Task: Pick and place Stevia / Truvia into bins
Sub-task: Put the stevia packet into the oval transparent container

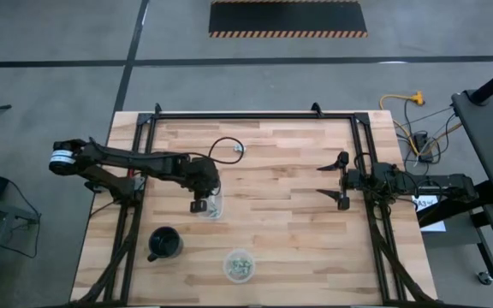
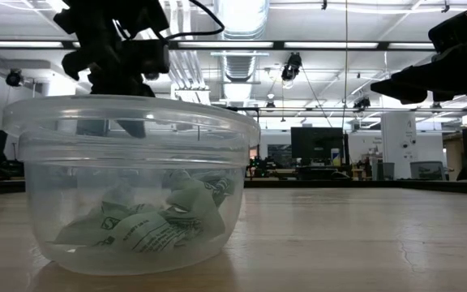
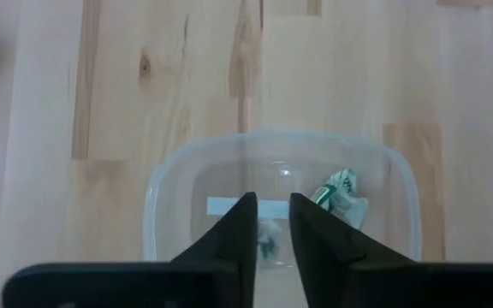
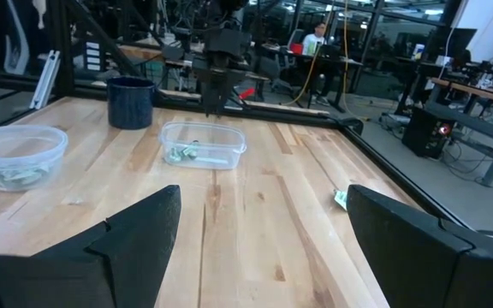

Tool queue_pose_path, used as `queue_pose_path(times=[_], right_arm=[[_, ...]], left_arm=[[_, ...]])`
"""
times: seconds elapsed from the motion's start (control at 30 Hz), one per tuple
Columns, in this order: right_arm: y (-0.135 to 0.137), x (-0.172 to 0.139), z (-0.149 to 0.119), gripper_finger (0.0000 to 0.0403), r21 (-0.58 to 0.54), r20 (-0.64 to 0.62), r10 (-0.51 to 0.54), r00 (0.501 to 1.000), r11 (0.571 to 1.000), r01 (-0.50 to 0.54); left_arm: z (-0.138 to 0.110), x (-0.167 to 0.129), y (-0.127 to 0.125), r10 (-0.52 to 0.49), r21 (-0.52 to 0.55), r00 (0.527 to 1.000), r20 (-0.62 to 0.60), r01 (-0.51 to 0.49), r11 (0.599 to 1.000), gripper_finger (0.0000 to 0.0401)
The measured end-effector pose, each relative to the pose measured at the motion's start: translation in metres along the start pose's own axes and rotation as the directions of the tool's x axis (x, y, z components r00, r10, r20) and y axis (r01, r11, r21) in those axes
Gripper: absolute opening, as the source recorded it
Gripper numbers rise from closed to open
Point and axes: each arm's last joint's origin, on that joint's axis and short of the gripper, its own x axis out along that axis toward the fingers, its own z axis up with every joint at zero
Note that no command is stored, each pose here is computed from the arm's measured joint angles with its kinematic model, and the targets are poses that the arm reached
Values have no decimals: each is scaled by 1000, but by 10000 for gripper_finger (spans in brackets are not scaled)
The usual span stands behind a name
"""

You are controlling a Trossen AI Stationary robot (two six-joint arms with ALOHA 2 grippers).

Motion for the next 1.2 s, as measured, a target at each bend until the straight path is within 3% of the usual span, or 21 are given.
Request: queue_pose_path(times=[0.4, 0.7, 0.8, 0.93, 1.07, 1.2], right_arm=[[0, 0, 0, 324, 0, 0, 0, 1000, 1000, 0], [0, 0, 0, 325, 0, 0, 0, 1000, 1000, 0], [0, 0, 0, 325, 0, 0, 0, 1000, 1000, 0], [0, 0, 0, 325, 0, 0, 0, 1000, 1000, 0], [0, 0, 0, 325, 0, 0, 0, 1000, 1000, 0], [0, 0, 0, 325, 0, 0, 0, 1000, 1000, 0]], left_arm=[[3, 1, 3, 74, 0, 996, 40, -74, 997, 168], [13, 0, 6, 212, -25, 967, 144, -210, 977, 211], [21, -3, 10, 335, -76, 913, 232, -327, 942, 215], [32, -5, 14, 490, -197, 794, 361, -449, 872, 216], [39, -6, 19, 508, -297, 715, 481, -412, 861, 216], [37, -7, 33, 552, -469, 686, 475, -333, 818, 216]])
